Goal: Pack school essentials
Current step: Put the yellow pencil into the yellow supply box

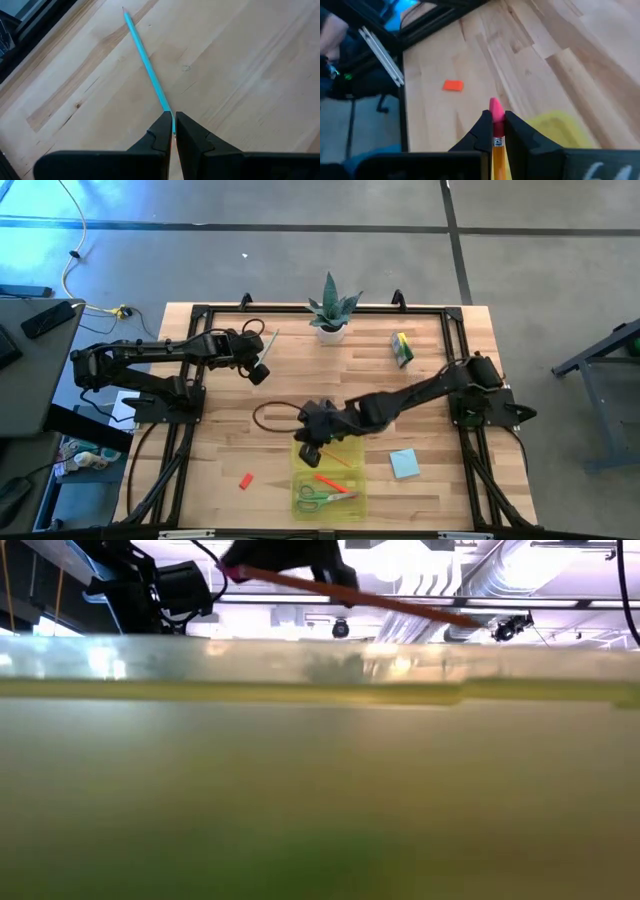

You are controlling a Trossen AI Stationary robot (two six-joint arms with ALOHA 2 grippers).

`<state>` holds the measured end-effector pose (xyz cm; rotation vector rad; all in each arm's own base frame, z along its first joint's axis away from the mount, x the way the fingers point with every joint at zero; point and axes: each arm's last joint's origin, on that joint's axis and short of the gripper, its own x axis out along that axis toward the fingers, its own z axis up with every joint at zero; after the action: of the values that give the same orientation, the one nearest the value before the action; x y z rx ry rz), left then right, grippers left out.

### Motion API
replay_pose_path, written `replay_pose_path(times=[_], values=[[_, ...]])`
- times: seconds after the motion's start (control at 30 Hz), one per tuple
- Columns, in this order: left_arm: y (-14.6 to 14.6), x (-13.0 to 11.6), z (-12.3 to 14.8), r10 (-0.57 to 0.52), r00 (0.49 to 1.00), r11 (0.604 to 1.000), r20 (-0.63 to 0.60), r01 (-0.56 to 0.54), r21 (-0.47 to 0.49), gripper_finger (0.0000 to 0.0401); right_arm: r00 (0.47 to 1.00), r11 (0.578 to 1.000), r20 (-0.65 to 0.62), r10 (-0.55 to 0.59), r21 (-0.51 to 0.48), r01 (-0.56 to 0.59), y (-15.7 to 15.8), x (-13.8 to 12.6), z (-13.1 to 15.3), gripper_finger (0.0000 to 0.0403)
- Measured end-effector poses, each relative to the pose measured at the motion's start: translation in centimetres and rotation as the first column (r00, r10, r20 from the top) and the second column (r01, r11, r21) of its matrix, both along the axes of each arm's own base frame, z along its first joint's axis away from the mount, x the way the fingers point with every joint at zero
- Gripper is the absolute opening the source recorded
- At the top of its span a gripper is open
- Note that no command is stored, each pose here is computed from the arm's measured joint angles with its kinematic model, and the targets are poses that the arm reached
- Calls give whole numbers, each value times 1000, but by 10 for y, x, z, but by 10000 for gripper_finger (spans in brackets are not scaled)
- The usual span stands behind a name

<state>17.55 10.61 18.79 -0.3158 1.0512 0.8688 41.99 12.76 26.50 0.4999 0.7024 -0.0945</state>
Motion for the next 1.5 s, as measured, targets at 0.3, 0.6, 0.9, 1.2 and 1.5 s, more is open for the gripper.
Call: replay_pose_path(times=[0.3, 0.6, 0.9, 1.2, 1.5], values=[[0, 0, 0, -12, 1000, 1000, -3, 12, -1, 14, 989, 989, 31, -142, 41, 141, 41, -14, -2, 16], [-1, 1, 0, -46, 999, 998, 11, 46, -34, 14, 982, 982, 0, -186, 44, 186, 70, -15, -30, 17], [-1, 1, 0, -69, 998, 997, 1, 69, -29, 14, 987, 987, -40, -158, -17, 157, 83, -14, -57, 17], [-1, 1, 0, -69, 998, 997, 1, 69, -28, 14, 994, 995, -65, -90, -38, 88, 93, -18, -62, 17], [-1, 1, 0, -60, 998, 998, 3, 60, -28, 14, 996, 999, -85, -40, -25, 38, 97, -20, -63, 17]])
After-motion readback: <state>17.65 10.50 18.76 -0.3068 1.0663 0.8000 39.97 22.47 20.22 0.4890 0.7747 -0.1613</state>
